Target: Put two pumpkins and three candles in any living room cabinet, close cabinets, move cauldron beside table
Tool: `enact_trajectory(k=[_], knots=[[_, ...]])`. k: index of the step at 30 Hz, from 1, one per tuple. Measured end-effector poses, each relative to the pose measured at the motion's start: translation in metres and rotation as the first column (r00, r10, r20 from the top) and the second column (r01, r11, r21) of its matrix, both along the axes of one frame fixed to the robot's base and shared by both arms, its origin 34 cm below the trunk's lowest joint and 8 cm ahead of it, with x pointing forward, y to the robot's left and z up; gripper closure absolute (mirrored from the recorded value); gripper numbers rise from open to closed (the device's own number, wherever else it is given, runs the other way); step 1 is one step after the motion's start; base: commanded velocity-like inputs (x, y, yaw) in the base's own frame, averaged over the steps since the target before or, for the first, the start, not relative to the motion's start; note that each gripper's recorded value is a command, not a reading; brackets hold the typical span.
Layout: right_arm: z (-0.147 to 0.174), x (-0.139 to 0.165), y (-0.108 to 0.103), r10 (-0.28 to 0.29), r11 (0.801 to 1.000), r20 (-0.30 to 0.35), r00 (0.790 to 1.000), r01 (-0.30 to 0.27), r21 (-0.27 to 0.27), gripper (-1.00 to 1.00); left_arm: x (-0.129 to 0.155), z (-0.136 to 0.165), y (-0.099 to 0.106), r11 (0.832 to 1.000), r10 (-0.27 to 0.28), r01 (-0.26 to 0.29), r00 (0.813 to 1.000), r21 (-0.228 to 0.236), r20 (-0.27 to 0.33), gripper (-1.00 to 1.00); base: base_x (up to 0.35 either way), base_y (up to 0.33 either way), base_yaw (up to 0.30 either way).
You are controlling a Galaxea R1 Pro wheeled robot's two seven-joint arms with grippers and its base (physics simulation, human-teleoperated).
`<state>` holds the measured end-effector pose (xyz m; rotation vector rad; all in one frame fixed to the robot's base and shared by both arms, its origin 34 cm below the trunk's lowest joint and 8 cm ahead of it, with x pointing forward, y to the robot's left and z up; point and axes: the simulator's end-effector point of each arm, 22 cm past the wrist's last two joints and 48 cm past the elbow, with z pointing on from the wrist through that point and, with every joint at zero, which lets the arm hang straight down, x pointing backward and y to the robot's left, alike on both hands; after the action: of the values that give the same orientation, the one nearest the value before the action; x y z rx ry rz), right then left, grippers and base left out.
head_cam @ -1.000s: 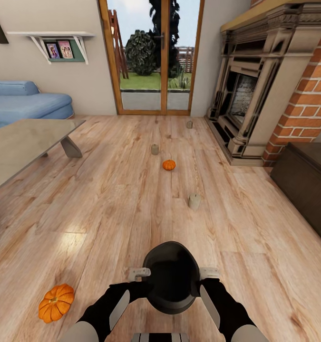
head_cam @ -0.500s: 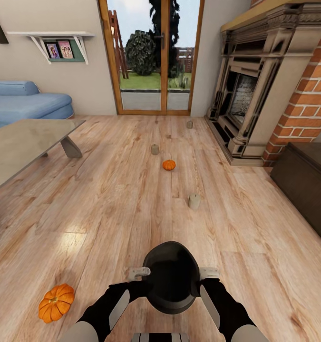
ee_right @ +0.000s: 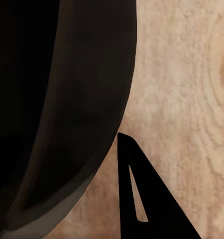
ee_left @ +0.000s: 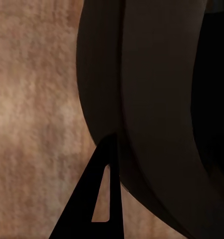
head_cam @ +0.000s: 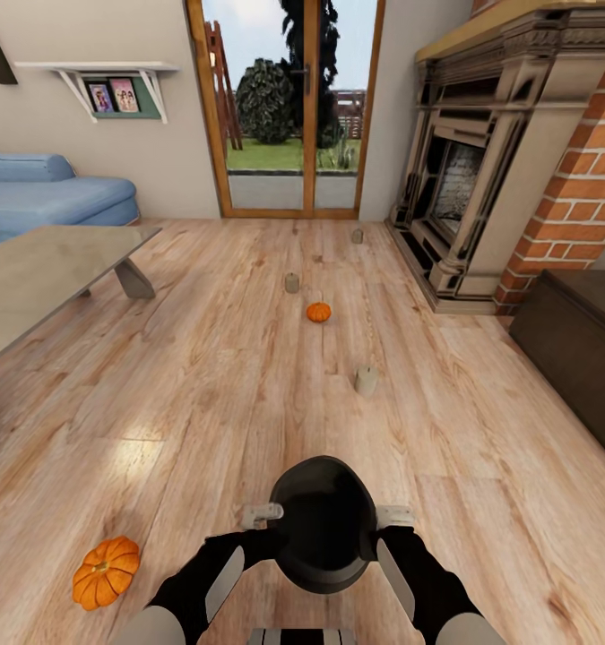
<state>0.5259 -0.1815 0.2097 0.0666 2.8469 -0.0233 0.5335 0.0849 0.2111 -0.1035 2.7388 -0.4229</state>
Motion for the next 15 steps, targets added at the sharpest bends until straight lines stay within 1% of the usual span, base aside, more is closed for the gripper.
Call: enact_trajectory(k=[3,5,15], knots=[[0.000,-0.002,0.000,0.000,1.000,0.003,1.000,0.000,0.000,1.00,0.003,0.005,0.000,1.000,-0.001,0.001,1.000,0.001,0.010,1.00,0.000,0.000,0.000],[0.000,-0.005,0.000,-0.001,1.000,-0.002,1.000,0.001,0.001,1.00,0.000,0.005,0.000,1.000,0.000,0.000,1.000,0.001,0.005,1.00,0.000,0.000,0.000],[0.020,0.007,0.000,-0.001,1.000,0.040,0.999,0.001,0.001,1.00,0.012,0.025,0.000,1.000,-0.001,0.001,0.999,0.002,0.047,1.00,0.000,0.000,0.000]])
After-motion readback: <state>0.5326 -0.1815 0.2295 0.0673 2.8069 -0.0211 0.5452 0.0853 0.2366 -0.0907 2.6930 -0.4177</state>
